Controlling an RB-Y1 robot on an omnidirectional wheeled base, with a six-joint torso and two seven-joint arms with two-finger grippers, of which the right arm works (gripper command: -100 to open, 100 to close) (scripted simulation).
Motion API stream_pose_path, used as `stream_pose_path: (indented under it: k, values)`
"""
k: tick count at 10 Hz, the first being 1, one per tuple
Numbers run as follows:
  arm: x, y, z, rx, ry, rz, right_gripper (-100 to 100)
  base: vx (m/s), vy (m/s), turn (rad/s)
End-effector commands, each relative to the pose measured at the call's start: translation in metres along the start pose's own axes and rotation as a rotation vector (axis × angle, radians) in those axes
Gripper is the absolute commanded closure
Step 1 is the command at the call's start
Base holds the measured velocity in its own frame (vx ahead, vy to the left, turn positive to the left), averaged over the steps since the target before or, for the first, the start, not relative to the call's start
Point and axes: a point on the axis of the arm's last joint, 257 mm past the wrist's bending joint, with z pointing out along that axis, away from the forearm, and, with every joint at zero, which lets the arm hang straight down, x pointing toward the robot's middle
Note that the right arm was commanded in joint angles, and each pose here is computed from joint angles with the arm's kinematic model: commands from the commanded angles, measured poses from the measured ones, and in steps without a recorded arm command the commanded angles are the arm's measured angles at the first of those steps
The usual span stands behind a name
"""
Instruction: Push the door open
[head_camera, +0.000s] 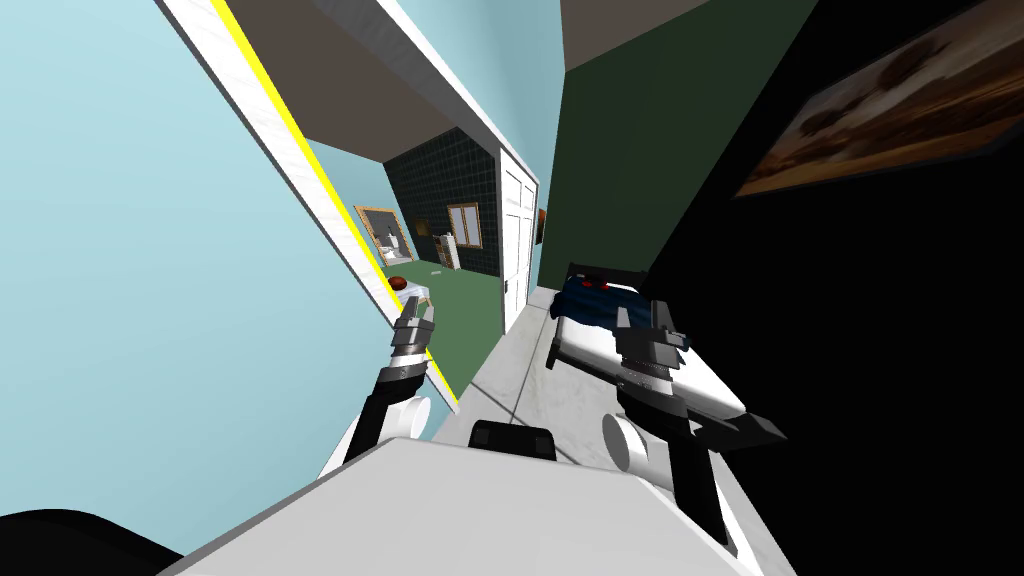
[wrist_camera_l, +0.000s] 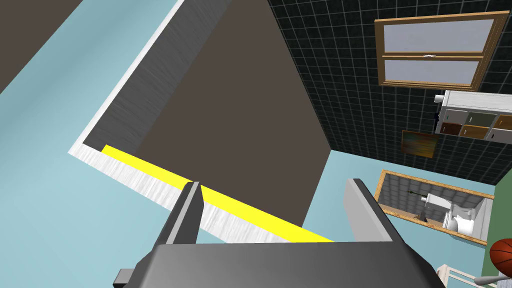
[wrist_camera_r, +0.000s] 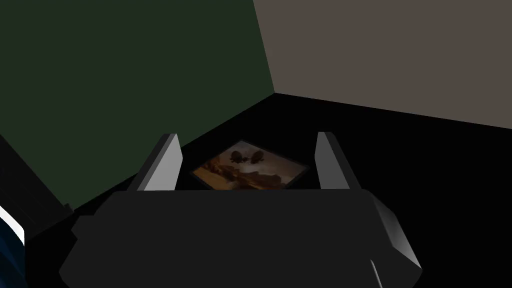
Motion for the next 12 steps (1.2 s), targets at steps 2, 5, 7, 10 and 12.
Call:
stream_pose_path:
  k: [2,5,7,10,12]
  values:
    - [0.016,-0.014,-0.0018,0.012,0.04,0.035,-100,0.146,-0.005,0.005]
    - [0.034,-0.029,-0.0053,0.028,0.086,0.076,-100,0.161,0.011,0.003]
    - [0.048,-0.04,-0.0086,0.04,0.119,0.105,-100,0.15,0.012,0.003]
    - [0.068,-0.056,-0.0148,0.058,0.166,0.146,-100,0.159,-0.003,0.004]
    - [0.086,-0.068,-0.0213,0.075,0.207,0.18,-100,0.176,0.004,0.004]
